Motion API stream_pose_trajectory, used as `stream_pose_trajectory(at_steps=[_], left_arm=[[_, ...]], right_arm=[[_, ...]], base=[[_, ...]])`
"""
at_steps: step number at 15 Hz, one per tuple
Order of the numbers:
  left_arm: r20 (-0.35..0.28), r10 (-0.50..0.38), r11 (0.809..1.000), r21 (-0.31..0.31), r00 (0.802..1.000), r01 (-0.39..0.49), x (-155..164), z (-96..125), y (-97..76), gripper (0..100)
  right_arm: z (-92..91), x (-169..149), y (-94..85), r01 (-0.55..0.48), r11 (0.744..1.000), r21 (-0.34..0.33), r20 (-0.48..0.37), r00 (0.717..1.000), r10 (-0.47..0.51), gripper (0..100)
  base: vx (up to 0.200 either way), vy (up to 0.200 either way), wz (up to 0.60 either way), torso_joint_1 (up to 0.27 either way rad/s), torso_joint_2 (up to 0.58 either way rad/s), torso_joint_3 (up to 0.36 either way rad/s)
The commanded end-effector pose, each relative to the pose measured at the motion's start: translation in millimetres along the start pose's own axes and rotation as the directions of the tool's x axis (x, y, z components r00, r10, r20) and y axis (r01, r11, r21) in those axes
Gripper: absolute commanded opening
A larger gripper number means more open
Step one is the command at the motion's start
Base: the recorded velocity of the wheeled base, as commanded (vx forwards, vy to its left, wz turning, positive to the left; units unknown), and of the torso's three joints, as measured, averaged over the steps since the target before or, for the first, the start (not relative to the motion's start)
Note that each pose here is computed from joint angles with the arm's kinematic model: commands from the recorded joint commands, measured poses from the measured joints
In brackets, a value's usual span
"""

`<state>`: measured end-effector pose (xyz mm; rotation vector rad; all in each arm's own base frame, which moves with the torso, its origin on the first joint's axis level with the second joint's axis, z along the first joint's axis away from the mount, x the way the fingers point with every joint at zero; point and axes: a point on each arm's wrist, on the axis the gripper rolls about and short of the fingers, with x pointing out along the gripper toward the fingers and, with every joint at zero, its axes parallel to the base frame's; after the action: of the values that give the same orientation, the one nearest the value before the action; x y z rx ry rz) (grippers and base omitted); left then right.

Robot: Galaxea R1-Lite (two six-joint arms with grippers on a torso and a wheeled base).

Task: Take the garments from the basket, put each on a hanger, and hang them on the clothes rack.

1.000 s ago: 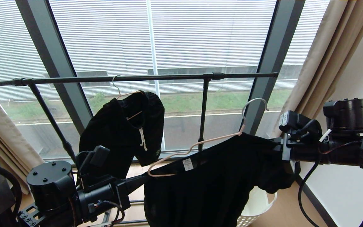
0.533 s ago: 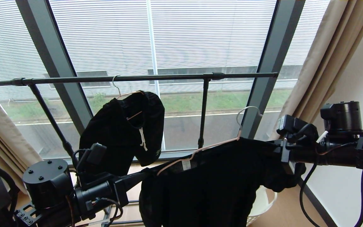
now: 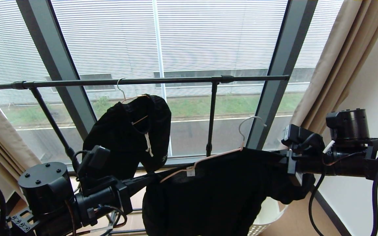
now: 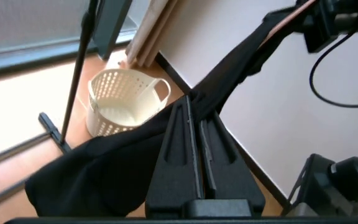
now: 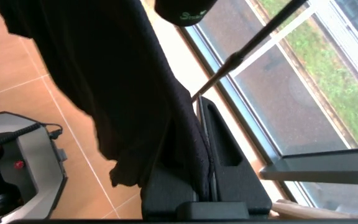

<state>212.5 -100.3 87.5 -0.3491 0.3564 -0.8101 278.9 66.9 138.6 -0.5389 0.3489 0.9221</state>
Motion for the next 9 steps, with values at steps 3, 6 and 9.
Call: stream_pose_trajectory(at_steps=[3,6,9], left_arm=[[-0.017,0.134,0.988,0.076,0.991,-0.133,-12,38,-20.9,0],[-0.052,0.203,0.973,0.124,0.978,-0.196,-8,49,-27.9,0],[-0.114,0.215,0.965,0.180,0.970,-0.193,4,59,-41.6,0]], right_arm=[[0.6,2,2.9,-0.011,1.000,-0.003,0.000,1.000,0.011,0],[0.7,2,3.8,-0.013,1.000,-0.004,-0.001,1.000,0.013,0],[4.1,11,9.6,-0.048,0.999,-0.002,0.001,0.999,0.048,0]], base=[[0.000,0.000,0.00,0.000,0.00,0.000],[0.000,0.000,0.00,0.000,0.00,0.000],[0.000,0.000,0.00,0.000,0.00,0.000]])
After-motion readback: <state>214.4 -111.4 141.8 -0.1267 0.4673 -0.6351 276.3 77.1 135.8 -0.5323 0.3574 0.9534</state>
